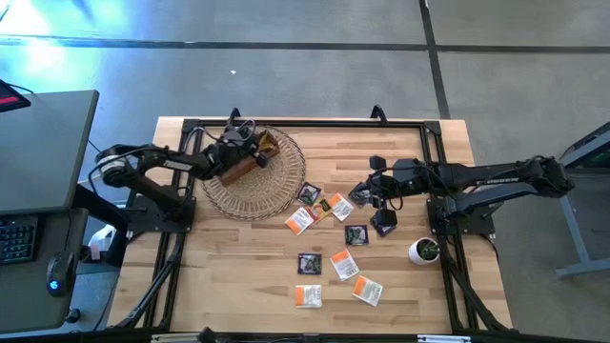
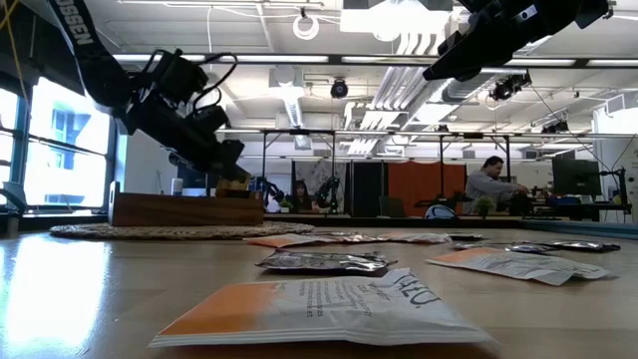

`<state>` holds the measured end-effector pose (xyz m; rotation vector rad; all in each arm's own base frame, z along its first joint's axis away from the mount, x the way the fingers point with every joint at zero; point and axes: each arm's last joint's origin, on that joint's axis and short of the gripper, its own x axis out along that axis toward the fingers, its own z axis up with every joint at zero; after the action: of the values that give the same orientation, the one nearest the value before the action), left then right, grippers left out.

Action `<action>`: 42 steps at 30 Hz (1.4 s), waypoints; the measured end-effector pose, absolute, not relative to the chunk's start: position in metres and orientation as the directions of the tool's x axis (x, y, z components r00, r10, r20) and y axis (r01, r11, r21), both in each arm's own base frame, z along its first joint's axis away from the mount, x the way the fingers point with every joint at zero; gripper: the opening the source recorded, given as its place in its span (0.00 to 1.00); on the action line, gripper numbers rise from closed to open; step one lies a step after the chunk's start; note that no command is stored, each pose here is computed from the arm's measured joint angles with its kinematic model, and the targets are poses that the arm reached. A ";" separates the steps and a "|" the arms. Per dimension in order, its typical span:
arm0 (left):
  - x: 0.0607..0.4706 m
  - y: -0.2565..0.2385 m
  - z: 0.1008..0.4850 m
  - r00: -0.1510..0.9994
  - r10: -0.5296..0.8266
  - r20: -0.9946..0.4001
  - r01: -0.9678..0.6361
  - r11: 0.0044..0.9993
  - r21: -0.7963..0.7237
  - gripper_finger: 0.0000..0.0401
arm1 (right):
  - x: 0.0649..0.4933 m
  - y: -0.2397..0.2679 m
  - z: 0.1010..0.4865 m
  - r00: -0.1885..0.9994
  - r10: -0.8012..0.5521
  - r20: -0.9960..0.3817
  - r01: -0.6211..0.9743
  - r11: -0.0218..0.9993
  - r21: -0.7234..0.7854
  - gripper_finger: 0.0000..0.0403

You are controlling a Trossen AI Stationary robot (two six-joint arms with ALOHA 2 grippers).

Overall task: Pick & Place Tea
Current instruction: Put the yellow tea bag into the right section of the wooden organizer

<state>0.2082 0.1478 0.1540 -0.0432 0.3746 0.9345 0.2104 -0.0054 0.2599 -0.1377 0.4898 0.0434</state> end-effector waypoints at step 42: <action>0.228 0.169 0.152 0.503 0.762 -0.407 -0.822 0.568 0.047 0.21 | 0.210 -0.005 0.258 0.873 0.011 -0.487 -0.066 0.993 -0.094 0.26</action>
<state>0.2278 0.1687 0.1515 -0.1599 0.4089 0.9610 0.2096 -0.0052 0.2583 -0.1090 0.5075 0.0403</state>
